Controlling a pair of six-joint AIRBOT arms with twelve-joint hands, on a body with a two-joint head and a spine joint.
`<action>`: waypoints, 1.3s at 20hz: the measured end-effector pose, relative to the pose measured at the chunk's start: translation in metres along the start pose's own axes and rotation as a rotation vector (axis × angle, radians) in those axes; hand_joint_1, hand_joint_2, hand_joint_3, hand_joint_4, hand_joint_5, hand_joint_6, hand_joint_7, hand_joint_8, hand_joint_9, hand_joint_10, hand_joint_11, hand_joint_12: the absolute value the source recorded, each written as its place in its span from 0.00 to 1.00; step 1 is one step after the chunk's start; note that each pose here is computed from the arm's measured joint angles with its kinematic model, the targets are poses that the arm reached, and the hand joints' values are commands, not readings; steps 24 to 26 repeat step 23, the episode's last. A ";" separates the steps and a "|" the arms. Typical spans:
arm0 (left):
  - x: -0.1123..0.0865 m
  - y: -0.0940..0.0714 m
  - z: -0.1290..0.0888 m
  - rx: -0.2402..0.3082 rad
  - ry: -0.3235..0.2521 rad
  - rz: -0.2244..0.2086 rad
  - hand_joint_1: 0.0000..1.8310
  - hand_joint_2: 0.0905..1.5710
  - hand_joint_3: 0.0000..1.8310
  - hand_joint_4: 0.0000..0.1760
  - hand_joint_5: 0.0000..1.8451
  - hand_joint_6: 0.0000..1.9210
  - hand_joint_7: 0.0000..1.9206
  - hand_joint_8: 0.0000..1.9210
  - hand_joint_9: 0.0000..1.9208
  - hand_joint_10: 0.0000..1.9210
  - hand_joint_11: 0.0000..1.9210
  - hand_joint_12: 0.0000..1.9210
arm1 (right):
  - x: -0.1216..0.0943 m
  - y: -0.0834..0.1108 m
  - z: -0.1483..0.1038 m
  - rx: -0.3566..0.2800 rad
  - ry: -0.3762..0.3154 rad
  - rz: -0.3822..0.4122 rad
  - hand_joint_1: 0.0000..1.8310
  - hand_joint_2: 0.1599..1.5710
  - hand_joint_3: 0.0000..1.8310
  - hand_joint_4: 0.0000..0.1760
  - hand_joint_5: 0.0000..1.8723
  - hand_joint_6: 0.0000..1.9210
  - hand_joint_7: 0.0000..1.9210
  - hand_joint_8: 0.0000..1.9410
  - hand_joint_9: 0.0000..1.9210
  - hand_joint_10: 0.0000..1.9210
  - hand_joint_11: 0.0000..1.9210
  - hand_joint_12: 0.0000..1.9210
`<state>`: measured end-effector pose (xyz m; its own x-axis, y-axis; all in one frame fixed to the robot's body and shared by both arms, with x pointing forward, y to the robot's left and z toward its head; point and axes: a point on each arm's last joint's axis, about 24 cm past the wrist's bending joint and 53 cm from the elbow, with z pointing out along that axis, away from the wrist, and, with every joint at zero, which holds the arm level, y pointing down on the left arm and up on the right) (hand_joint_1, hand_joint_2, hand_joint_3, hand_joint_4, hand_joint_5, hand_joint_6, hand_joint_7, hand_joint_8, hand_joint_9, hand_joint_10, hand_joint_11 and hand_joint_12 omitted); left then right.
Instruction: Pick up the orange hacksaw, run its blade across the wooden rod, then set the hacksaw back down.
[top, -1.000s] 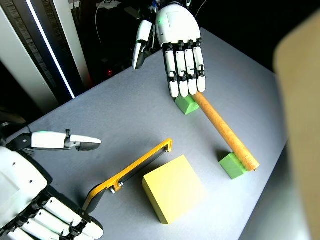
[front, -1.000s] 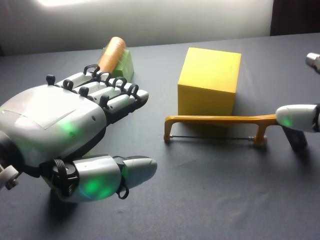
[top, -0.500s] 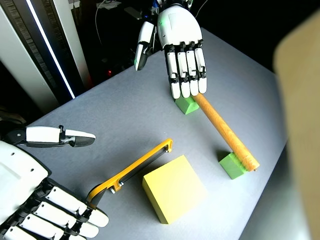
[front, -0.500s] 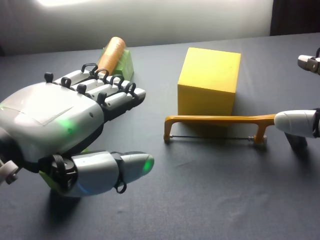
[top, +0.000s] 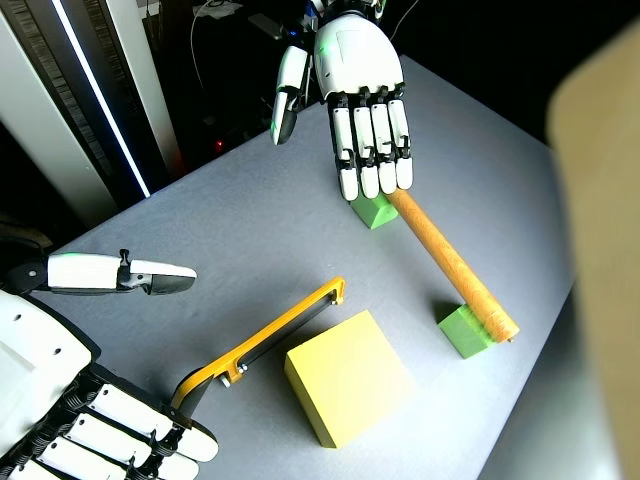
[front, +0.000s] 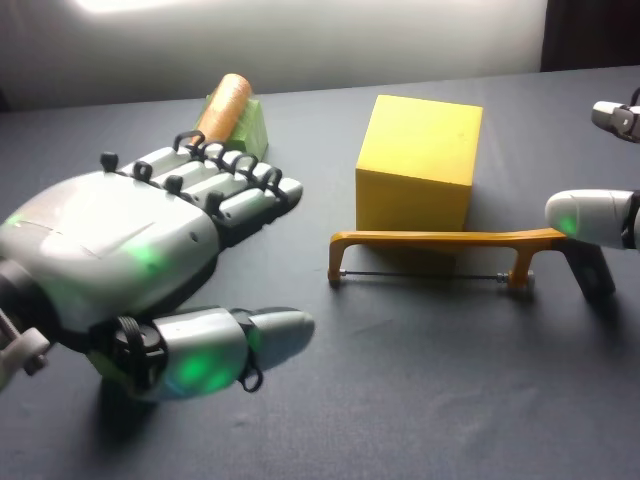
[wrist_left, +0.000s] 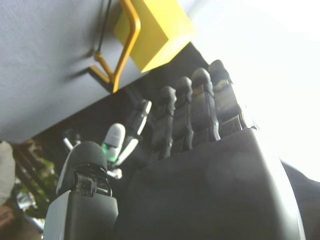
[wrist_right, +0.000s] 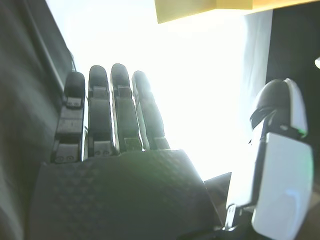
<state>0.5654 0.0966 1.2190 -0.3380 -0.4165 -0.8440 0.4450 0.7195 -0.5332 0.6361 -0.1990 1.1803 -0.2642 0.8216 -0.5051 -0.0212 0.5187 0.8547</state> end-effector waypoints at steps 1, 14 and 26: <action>0.004 -0.001 0.001 0.004 0.009 -0.004 0.00 0.80 0.00 0.00 0.09 0.00 0.09 0.00 0.07 0.01 0.00 0.12 | 0.001 0.002 0.001 -0.003 0.004 0.016 0.15 0.49 0.00 0.00 0.11 0.00 0.13 0.00 0.12 0.00 0.00 0.21; 0.018 -0.001 0.009 0.008 0.011 -0.033 0.24 0.98 0.00 0.00 0.57 1.00 0.61 1.00 0.62 1.00 0.62 1.00 | -0.014 0.034 0.005 -0.143 -0.029 0.043 0.19 0.96 0.01 0.00 0.43 1.00 0.47 1.00 0.44 1.00 0.45 1.00; 0.021 -0.001 0.009 0.010 0.014 -0.034 0.14 1.00 0.04 0.00 0.49 1.00 0.54 1.00 0.55 1.00 0.56 1.00 | 0.012 0.116 -0.011 -0.513 0.089 -0.031 0.18 0.98 0.00 0.00 0.46 1.00 0.49 1.00 0.48 1.00 0.48 1.00</action>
